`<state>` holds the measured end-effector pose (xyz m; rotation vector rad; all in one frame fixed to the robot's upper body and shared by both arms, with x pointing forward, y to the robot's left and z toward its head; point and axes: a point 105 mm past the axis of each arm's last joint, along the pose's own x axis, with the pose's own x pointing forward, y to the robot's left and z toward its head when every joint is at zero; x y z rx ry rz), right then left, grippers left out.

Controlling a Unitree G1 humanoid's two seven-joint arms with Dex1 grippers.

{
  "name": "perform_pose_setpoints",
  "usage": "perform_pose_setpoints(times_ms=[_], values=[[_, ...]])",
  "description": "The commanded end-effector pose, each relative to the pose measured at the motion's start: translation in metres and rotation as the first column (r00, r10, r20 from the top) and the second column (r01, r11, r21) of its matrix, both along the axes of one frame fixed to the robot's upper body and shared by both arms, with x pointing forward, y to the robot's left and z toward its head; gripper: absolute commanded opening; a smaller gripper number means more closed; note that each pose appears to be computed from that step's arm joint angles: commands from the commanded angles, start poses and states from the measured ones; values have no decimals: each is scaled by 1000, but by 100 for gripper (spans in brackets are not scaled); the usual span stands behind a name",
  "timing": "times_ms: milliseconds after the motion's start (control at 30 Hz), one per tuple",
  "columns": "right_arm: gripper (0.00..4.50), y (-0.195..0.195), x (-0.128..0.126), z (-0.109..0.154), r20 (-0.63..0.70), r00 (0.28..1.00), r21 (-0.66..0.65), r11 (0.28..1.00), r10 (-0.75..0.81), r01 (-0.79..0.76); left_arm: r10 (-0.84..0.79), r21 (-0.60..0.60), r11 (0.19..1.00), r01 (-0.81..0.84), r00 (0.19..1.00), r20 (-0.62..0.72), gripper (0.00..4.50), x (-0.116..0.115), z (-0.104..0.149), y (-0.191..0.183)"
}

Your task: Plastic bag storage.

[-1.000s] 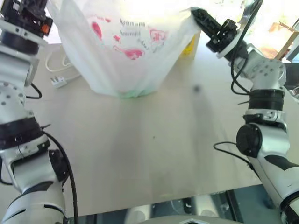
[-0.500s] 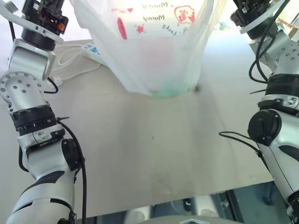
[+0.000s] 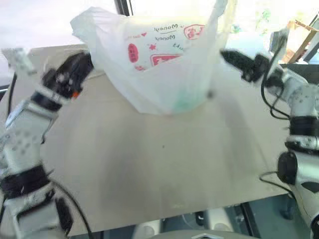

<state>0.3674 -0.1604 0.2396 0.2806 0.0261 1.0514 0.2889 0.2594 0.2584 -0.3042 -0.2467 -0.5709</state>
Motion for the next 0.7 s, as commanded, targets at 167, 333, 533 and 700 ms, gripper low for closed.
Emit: perform_pose_setpoints(times_ms=[167,333,533,700], values=[[444,-19,-29,-89,-63,996,-314,949,-55,33,160,262,961,-85,947,-279,450,-68,-102,7],[444,-38,-32,-139,-4,977,-464,866,-211,185,260,337,931,-139,901,-346,450,-93,-152,-4],[444,-55,-61,-158,57,989,-533,833,-137,146,411,502,830,-242,875,-257,450,-99,-172,2],[444,-65,-66,-152,153,976,-474,854,-158,212,389,541,811,-224,897,-212,450,-103,-174,-7]])
